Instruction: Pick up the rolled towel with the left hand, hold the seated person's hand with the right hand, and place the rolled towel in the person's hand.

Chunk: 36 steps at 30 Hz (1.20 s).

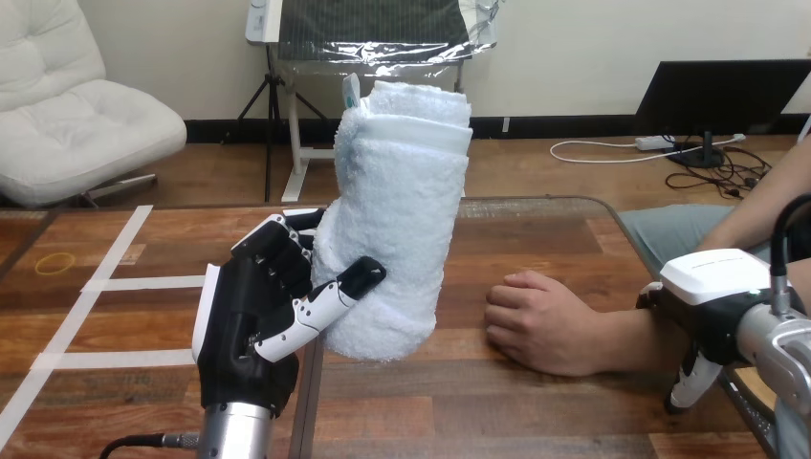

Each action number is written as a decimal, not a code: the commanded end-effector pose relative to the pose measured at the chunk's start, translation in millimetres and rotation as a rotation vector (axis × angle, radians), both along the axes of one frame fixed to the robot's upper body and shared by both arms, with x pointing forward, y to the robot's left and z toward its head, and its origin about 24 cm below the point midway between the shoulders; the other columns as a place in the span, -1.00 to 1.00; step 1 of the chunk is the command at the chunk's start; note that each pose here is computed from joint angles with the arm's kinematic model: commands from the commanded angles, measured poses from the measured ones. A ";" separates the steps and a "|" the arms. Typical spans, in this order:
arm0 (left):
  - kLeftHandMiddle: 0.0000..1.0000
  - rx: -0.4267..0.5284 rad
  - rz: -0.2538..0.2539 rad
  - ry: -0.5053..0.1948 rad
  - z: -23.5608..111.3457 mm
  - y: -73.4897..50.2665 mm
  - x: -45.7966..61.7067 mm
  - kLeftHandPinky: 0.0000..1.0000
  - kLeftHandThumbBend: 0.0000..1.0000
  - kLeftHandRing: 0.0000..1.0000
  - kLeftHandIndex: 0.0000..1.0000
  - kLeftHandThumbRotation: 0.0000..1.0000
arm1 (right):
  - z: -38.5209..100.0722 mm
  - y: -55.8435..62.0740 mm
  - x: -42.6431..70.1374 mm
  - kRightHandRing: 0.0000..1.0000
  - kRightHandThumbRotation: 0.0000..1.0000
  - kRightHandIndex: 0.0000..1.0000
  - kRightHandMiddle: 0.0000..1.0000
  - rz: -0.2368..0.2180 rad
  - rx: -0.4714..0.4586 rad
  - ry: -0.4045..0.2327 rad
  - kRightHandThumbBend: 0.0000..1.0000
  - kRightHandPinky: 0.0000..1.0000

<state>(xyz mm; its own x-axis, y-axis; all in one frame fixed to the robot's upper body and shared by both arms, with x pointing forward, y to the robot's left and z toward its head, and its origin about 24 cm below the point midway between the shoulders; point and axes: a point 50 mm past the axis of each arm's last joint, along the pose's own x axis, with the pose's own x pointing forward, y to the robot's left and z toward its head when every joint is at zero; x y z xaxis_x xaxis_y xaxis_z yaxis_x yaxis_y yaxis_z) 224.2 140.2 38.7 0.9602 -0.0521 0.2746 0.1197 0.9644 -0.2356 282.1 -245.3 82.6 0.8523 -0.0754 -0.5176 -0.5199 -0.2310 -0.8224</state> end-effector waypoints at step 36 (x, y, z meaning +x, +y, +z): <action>-0.13 -0.025 -0.008 -0.117 29.0 -7.2 7.7 -0.35 0.34 -0.24 0.00 -1.00 | -18.6 -4.5 24.9 0.56 -0.81 0.58 0.61 0.022 -0.027 -0.062 0.38 0.49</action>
<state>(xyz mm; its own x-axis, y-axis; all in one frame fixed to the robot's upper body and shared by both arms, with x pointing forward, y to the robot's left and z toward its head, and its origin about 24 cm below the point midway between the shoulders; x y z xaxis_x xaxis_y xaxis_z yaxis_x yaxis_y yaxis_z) 224.5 140.0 42.6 0.9599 -0.0448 0.2766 0.1121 0.9661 -0.2326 295.4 -252.2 60.4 0.8672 -0.0787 -0.4916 -0.4920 -0.2864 -0.8221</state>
